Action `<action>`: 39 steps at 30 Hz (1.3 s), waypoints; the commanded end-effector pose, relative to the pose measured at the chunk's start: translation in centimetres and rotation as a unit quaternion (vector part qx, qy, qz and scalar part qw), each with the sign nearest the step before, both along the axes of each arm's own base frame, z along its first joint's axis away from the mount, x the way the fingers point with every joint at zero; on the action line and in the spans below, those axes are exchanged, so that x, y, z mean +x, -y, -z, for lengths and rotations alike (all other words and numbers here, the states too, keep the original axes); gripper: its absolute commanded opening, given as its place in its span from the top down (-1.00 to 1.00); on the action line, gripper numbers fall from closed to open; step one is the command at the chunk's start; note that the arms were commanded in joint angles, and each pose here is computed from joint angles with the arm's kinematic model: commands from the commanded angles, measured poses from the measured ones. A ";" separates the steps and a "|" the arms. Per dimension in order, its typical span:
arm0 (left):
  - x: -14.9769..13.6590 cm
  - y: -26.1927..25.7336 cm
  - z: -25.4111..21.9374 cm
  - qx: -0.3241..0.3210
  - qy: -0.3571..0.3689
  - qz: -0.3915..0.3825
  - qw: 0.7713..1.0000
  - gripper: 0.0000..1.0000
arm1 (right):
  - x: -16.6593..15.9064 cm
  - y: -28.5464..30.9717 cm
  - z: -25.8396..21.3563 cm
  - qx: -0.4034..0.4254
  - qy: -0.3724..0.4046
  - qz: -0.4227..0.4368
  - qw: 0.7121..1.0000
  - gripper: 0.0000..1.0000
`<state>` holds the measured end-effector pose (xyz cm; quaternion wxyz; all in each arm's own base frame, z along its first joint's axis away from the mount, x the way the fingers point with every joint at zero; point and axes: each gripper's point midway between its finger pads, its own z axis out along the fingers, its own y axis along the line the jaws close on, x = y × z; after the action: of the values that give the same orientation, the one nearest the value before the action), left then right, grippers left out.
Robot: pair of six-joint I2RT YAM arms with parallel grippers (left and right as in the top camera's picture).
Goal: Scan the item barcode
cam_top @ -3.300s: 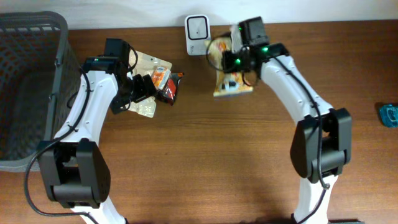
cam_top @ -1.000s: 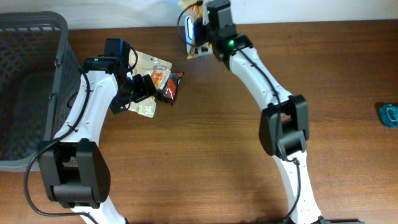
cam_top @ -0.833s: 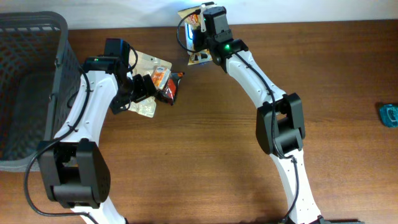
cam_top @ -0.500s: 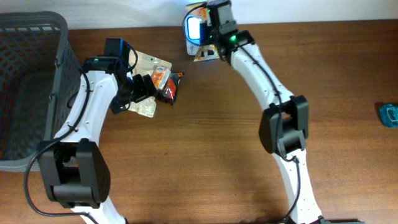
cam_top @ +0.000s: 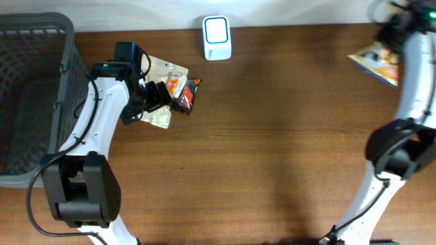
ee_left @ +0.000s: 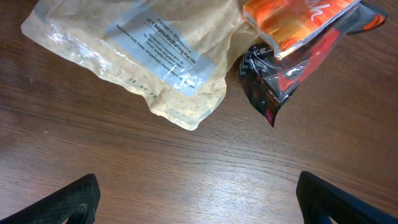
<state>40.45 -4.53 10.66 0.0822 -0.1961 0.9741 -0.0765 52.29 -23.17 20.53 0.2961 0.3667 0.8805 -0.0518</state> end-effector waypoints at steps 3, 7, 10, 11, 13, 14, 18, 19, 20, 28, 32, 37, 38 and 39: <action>0.1 -0.1 -0.2 -0.003 0.002 -0.006 1.000 -0.99 | -3.9 7.7 0.1 0.012 0.008 0.078 0.997 0.92; 0.1 -0.1 -0.2 -0.003 0.002 -0.006 1.000 -0.98 | -5.7 11.5 2.1 0.061 0.033 0.195 0.978 -0.97; 0.1 -0.1 -0.2 -0.003 0.002 -0.006 1.000 -0.98 | -6.7 13.5 4.6 0.088 0.034 0.254 0.963 -0.97; 0.1 -0.1 -0.2 -0.003 0.002 -0.006 1.000 -0.98 | -7.1 14.0 5.4 0.094 0.030 0.269 0.958 -0.97; 0.1 -0.1 -0.2 -0.003 0.002 -0.006 1.000 -0.98 | -7.9 15.1 7.1 0.105 0.022 0.296 0.949 -0.97; 0.1 -0.1 -0.2 -0.003 0.002 -0.006 1.000 -0.98 | -8.3 15.4 7.5 0.107 0.020 0.304 0.946 -0.97; 0.1 -0.1 -0.2 -0.003 0.002 -0.006 1.000 -0.98 | -9.4 16.5 8.4 0.111 0.012 0.318 0.942 -0.96; 0.1 -0.1 -0.2 -0.003 0.002 -0.006 1.000 -0.98 | -9.4 16.6 8.4 0.107 0.010 0.312 0.944 -0.97; 0.1 -0.1 -0.2 -0.003 0.002 -0.006 1.000 -0.98 | -9.4 16.6 8.2 0.104 0.010 0.306 0.946 -0.96; 0.1 -0.1 -0.2 -0.003 0.002 -0.006 1.000 -0.98 | -6.8 14.5 7.8 0.080 -0.006 0.180 0.980 -0.55; 0.1 -0.1 -0.2 -0.003 0.002 -0.006 1.000 -0.98 | -4.3 9.7 8.0 0.119 -0.011 0.076 0.990 -0.68; 0.1 -0.1 -0.2 -0.003 0.002 -0.006 1.000 -0.98 | -2.1 1.9 5.0 0.191 0.008 -0.018 0.981 -0.97; 0.1 -0.1 -0.2 -0.003 0.002 -0.006 1.000 -0.98 | -2.1 0.9 4.1 0.191 0.010 -0.026 0.981 -0.97; 0.1 -0.1 -0.2 -0.003 0.002 -0.006 1.000 -0.98 | -2.1 -0.2 2.6 0.188 0.015 -0.035 0.981 -0.97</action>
<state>40.44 -4.53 10.66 0.0820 -0.1961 0.9741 -0.0765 49.04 -27.30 11.45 0.1904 0.4394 0.8734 0.0884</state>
